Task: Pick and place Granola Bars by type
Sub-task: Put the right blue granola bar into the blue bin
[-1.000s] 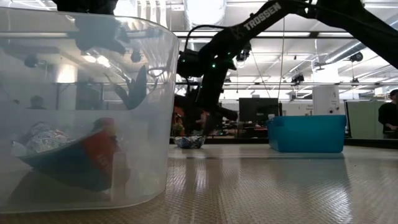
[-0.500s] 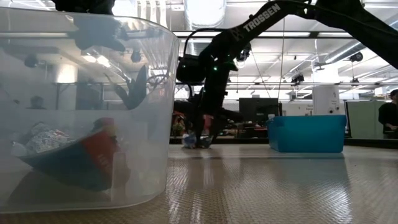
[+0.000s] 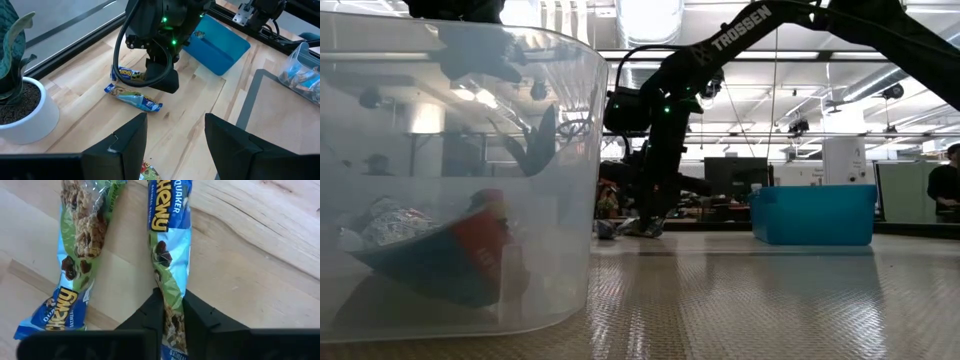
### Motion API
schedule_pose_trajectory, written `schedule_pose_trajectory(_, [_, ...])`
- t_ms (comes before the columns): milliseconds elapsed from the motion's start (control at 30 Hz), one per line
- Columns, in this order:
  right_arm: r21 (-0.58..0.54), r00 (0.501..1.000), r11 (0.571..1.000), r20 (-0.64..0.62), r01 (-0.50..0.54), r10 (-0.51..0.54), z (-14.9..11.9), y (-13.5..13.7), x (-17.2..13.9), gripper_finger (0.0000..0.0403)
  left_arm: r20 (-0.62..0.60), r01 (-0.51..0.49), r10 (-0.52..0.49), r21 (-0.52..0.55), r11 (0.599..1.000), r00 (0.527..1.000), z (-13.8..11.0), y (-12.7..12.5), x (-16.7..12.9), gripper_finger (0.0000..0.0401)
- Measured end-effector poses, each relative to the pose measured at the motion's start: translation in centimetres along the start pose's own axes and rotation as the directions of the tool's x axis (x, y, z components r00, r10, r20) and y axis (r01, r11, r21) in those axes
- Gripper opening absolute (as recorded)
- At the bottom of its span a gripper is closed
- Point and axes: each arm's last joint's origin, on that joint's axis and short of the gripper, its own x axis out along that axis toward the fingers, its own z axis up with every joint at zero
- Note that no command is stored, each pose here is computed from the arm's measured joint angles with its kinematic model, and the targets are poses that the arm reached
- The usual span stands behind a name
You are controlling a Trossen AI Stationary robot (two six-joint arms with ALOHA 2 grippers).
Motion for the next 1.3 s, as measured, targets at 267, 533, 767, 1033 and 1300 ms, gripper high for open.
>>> schedule_pose_trajectory(267, [-0.011,1.0,1.0,0.001,-0.001,0.001,0.0,0.0,0.0,0.0028,0.002,0.0,0.0,0.007,1.0,1.0,0.0,0.0,0.0,0.0181])
schedule_pose_trajectory(533, [-0.077,1.0,0.997,-0.014,0.017,-0.018,0.0,-0.4,-0.7,0.0027,0.002,0.0,0.0,0.007,1.0,1.0,0.0,0.0,0.0,0.0181])
schedule_pose_trajectory(767, [-0.192,0.999,0.981,-0.003,0.037,-0.039,0.7,-0.6,-4.5,0.0013,0.002,0.0,0.0,0.008,1.0,1.0,0.0,0.0,0.0,0.0181])
schedule_pose_trajectory(1033, [-0.317,0.999,0.948,0.034,0.012,-0.002,2.3,0.3,-11.5,0.0009,0.002,0.001,-0.001,0.009,1.0,1.0,0.0,0.0,0.0,0.0181])
schedule_pose_trajectory(1300, [-0.427,0.994,0.904,0.085,-0.024,0.066,2.3,1.2,-19.9,0.0009,0.002,0.0,-0.001,0.009,1.0,1.0,0.0,0.0,0.0,0.0181])
